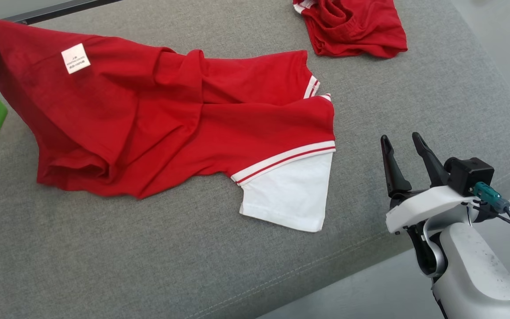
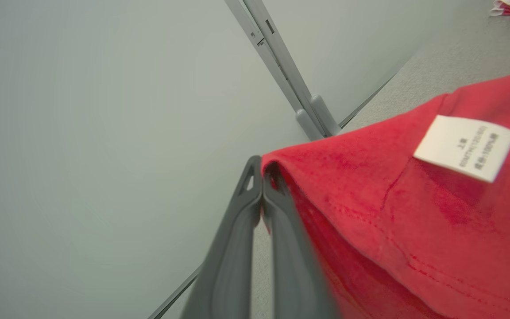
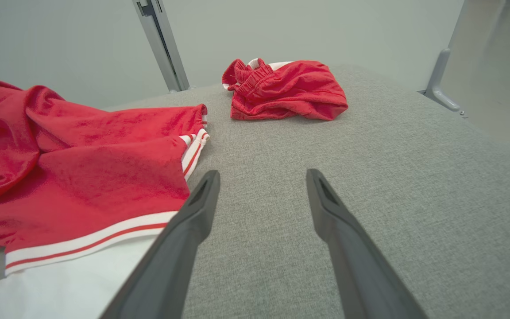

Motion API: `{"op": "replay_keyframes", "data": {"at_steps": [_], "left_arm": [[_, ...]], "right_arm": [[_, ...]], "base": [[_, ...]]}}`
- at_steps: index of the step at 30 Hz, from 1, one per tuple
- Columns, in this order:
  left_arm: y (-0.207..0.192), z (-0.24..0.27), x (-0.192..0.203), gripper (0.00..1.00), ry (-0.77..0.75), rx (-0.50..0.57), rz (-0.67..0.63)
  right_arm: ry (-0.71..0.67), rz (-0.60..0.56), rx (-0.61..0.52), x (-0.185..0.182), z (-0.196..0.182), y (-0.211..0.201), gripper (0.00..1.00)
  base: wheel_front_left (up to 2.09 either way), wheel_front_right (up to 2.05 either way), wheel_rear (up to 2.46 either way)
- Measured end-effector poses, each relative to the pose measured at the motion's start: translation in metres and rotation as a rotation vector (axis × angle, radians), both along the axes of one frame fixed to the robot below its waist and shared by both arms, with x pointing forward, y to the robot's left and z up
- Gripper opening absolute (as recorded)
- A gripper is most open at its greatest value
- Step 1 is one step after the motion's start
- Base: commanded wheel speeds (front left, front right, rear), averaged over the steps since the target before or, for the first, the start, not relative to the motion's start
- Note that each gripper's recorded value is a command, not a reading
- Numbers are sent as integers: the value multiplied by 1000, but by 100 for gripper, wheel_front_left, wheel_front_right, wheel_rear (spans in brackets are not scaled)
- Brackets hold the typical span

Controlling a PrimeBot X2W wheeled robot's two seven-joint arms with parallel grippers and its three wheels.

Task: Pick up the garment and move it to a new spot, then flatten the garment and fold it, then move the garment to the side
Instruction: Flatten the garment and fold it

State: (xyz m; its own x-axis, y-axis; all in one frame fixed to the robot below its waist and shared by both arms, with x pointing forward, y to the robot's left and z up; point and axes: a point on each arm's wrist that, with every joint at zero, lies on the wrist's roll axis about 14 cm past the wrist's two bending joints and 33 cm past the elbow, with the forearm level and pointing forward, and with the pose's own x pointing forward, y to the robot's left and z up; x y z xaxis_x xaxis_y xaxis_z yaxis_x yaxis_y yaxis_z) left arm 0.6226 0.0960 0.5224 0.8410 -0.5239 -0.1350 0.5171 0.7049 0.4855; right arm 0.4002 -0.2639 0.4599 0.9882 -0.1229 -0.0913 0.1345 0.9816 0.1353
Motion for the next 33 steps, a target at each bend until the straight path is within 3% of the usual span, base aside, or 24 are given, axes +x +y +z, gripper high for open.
{"op": "replay_keyframes", "data": {"at_steps": [10, 11, 12, 13, 14, 33], "left_arm": [[30, -20, -2, 0, 26, 7, 95], [31, -21, -3, 24, 30, 4, 98], [31, -23, -4, 24, 33, 2, 100], [31, -23, -4, 86, 34, -4, 101], [30, -23, -5, 100, 31, -7, 100], [57, -8, -34, 100, -3, -102, 165]], "right_arm": [[1, 15, -7, 5, -1, 4, 100], [0, 18, -7, 6, -1, 4, 100], [1, 21, -8, 7, -1, 5, 100], [2, 25, -8, 8, -1, 6, 100], [3, 28, -7, 8, -2, 7, 100], [-12, 95, 7, 24, 0, 30, 100]], "base": [[0, 0, 0], [0, 0, 0], [0, 0, 0], [0, 0, 0], [0, 0, 0], [0, 0, 0]]}}
